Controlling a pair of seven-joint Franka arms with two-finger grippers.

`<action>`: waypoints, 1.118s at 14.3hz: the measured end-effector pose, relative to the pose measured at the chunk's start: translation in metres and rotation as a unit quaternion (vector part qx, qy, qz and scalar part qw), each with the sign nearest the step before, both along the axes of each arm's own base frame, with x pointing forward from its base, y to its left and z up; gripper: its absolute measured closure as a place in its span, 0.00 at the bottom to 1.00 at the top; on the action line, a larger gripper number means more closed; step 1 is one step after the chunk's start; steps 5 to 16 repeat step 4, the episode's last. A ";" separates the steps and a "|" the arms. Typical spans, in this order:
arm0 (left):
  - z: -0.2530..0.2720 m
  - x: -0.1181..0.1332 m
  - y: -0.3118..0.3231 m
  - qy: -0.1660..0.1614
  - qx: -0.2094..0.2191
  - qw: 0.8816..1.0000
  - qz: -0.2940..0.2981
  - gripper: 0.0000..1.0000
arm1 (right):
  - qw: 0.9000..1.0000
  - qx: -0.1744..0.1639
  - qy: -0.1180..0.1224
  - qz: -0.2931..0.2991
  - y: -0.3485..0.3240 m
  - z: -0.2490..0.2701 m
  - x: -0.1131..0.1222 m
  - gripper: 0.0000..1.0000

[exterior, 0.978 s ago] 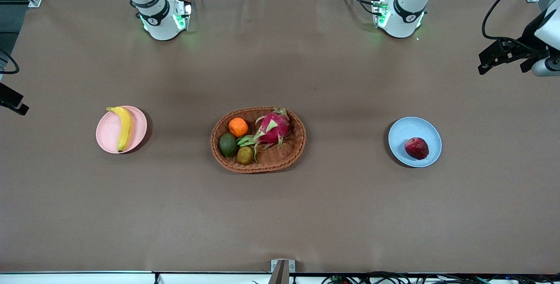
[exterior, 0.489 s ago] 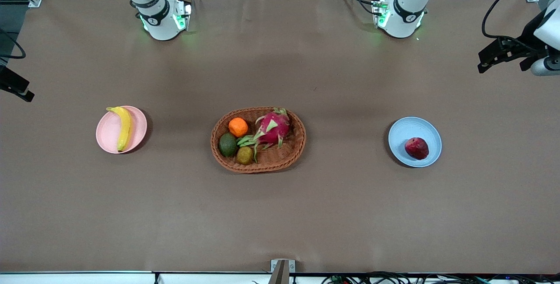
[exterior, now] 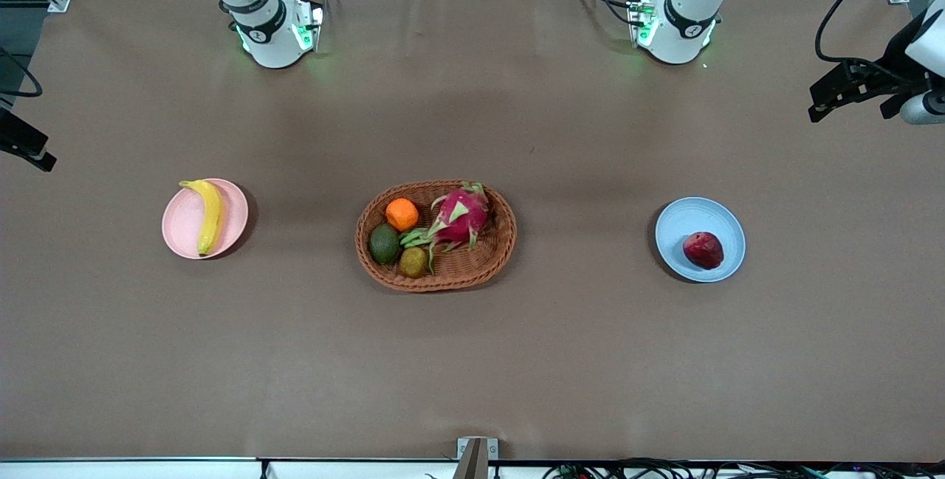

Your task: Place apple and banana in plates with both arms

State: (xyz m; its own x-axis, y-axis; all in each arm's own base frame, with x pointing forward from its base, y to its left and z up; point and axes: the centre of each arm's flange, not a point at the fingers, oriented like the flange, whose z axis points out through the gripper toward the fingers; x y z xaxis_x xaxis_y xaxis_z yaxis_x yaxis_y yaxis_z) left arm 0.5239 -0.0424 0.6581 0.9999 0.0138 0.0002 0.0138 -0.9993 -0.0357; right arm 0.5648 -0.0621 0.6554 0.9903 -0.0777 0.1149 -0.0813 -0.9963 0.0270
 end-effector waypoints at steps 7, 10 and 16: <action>0.000 0.000 0.000 0.000 0.000 1.000 0.000 0.00 | 1.000 0.000 -0.002 0.002 0.002 -0.001 0.001 0.00; 0.000 0.000 0.000 0.000 0.000 1.000 0.000 0.00 | 1.000 0.000 -0.002 0.002 0.002 -0.001 0.001 0.00; 0.000 0.000 0.000 0.000 0.000 1.000 0.000 0.00 | 1.000 0.000 -0.002 0.002 0.002 -0.001 0.001 0.00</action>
